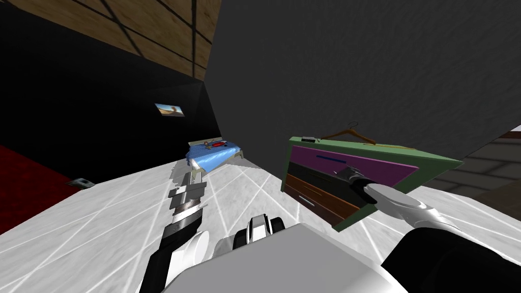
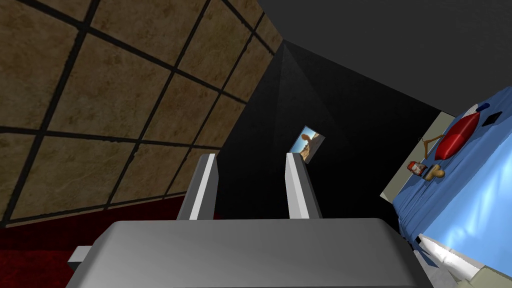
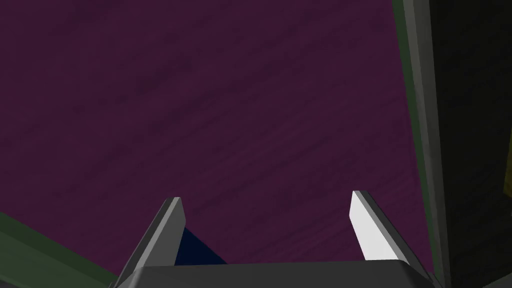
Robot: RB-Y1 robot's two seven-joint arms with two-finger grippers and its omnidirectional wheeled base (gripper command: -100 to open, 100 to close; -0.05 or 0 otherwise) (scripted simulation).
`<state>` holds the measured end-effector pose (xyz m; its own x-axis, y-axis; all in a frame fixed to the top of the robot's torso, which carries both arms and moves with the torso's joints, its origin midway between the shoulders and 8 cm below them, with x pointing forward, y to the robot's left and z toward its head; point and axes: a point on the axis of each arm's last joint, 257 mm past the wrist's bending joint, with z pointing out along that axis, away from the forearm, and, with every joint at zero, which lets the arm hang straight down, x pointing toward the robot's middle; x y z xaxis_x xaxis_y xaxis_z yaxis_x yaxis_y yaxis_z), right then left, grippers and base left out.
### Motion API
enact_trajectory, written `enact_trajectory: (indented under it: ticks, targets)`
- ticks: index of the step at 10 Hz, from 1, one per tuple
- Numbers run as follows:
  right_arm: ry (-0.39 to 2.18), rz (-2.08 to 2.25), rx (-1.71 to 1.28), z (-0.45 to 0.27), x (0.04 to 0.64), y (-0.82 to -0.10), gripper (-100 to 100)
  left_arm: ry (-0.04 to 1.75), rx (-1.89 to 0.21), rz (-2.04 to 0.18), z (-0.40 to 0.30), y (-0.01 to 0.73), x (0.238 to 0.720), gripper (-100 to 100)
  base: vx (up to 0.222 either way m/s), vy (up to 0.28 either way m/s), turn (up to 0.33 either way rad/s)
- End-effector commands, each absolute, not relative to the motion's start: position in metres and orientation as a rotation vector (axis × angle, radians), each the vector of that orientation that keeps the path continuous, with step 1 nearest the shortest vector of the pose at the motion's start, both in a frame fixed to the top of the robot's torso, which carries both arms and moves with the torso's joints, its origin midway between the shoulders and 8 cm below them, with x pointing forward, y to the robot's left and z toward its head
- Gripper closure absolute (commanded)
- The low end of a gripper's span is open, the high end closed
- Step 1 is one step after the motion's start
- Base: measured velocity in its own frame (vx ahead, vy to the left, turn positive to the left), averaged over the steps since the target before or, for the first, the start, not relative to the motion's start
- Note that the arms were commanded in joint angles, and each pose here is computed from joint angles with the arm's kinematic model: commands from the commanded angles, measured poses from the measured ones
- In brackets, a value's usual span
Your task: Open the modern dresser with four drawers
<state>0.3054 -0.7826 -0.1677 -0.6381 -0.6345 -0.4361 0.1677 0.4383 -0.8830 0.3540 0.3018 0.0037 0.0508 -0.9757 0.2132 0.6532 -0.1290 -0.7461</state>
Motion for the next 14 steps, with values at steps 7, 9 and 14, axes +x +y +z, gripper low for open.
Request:
enact_trajectory:
  ticks: [7,9,14]
  targets:
    - [1.873,-1.559,-0.528,-0.117,0.287,-0.831,-100,0.5,-0.851,-1.501,0.004,0.302,0.354,0,0.052,0.095,-0.034]
    - [1.872,-1.563,-0.529,-0.116,0.286,-0.831,100,0.5,-0.851,-1.501,0.004,0.302,0.354,0,0.002,0.004,0.001]
    - [1.856,-1.551,-0.553,-0.109,0.292,-0.827,100,0.5,-0.851,-1.501,0.004,0.302,0.354,0,-0.086,0.135,-0.048]
